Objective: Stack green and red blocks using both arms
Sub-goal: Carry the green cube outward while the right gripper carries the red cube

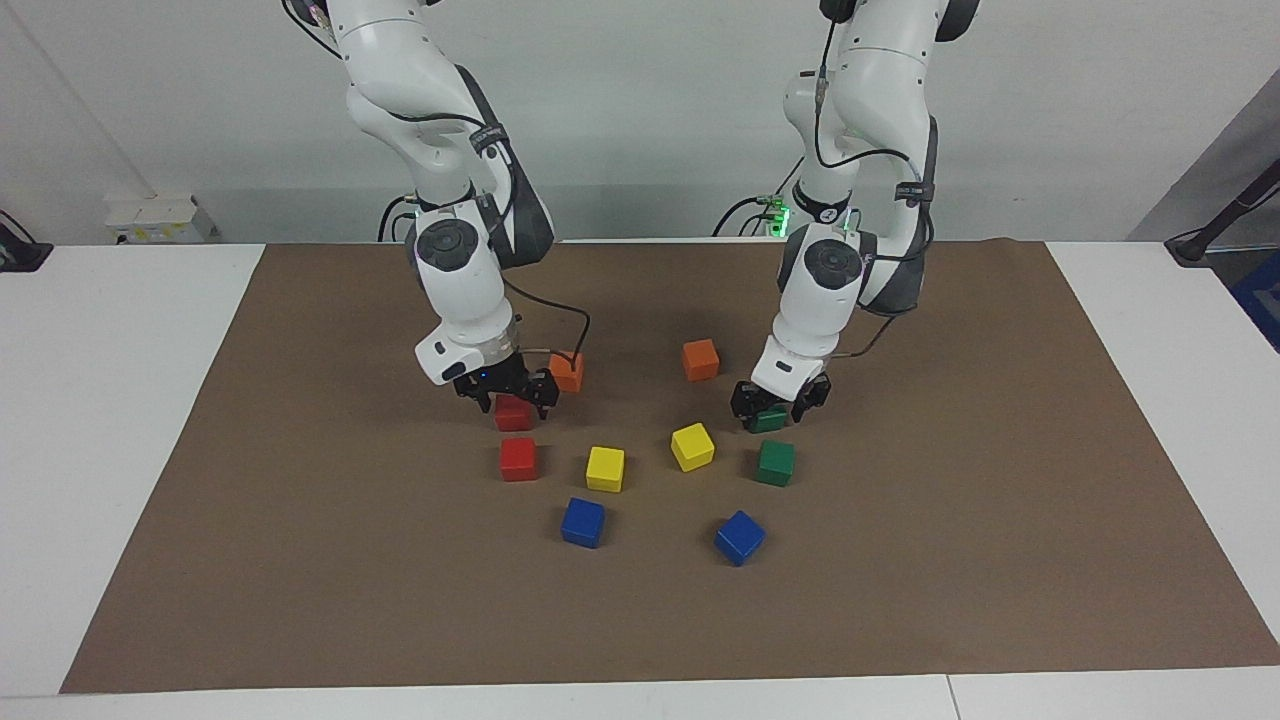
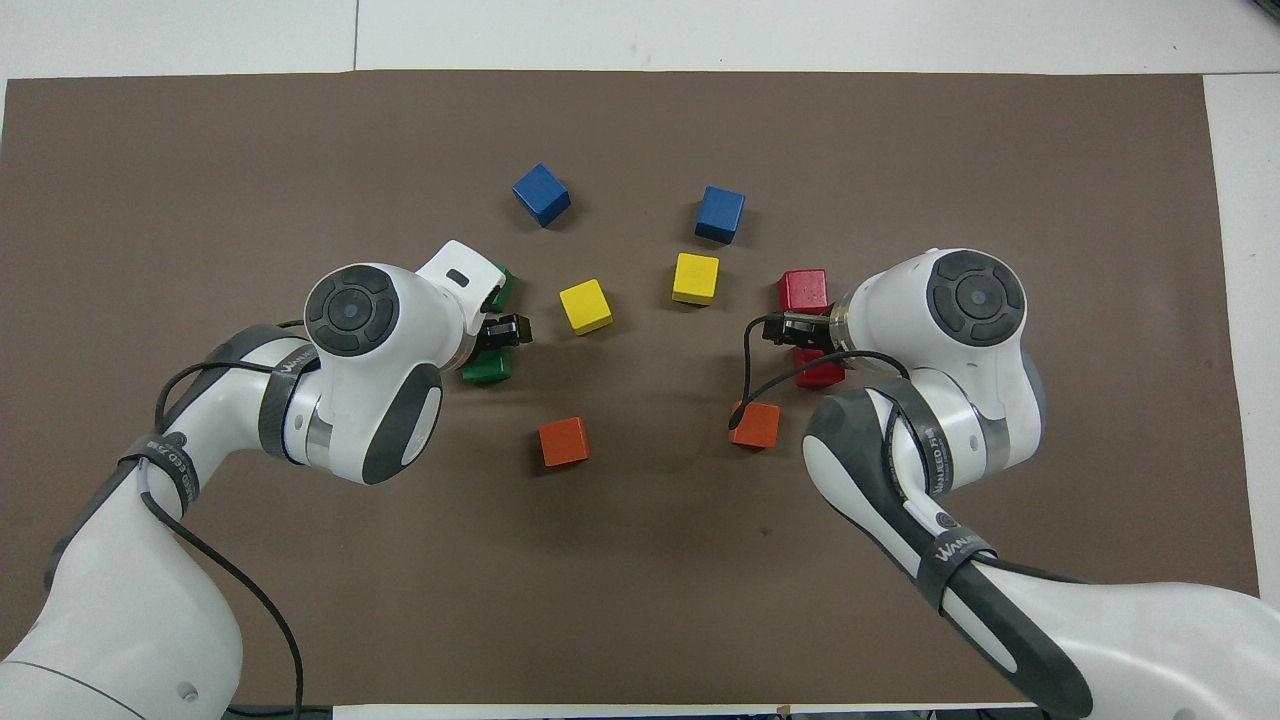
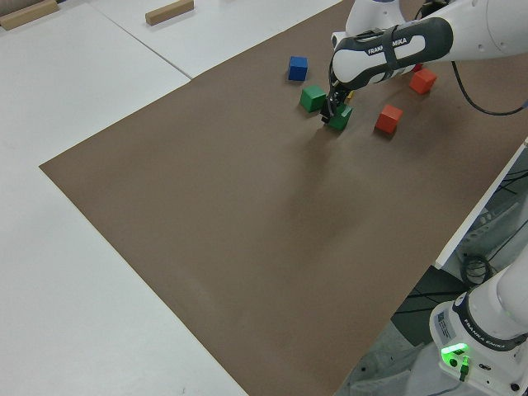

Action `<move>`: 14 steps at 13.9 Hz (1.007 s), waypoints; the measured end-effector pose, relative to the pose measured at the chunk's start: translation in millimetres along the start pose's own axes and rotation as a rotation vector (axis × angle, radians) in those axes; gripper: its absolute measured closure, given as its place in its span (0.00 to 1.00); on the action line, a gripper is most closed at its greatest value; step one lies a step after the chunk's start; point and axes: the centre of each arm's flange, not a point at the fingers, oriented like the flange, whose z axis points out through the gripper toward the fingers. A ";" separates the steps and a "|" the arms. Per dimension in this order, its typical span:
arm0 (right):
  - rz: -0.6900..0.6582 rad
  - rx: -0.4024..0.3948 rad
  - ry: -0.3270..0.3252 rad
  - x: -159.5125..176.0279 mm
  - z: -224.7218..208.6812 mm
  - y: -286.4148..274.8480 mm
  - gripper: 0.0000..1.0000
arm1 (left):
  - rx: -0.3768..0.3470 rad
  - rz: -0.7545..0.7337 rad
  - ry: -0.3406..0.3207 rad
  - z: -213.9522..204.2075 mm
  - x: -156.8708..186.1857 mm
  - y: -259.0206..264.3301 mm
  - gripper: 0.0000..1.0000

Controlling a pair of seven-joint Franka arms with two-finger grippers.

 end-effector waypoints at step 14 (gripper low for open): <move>-0.078 -0.012 0.001 -11.6 9.6 21.3 0.45 | 0.046 0.034 -0.029 -58.2 58.9 -160.8 0.46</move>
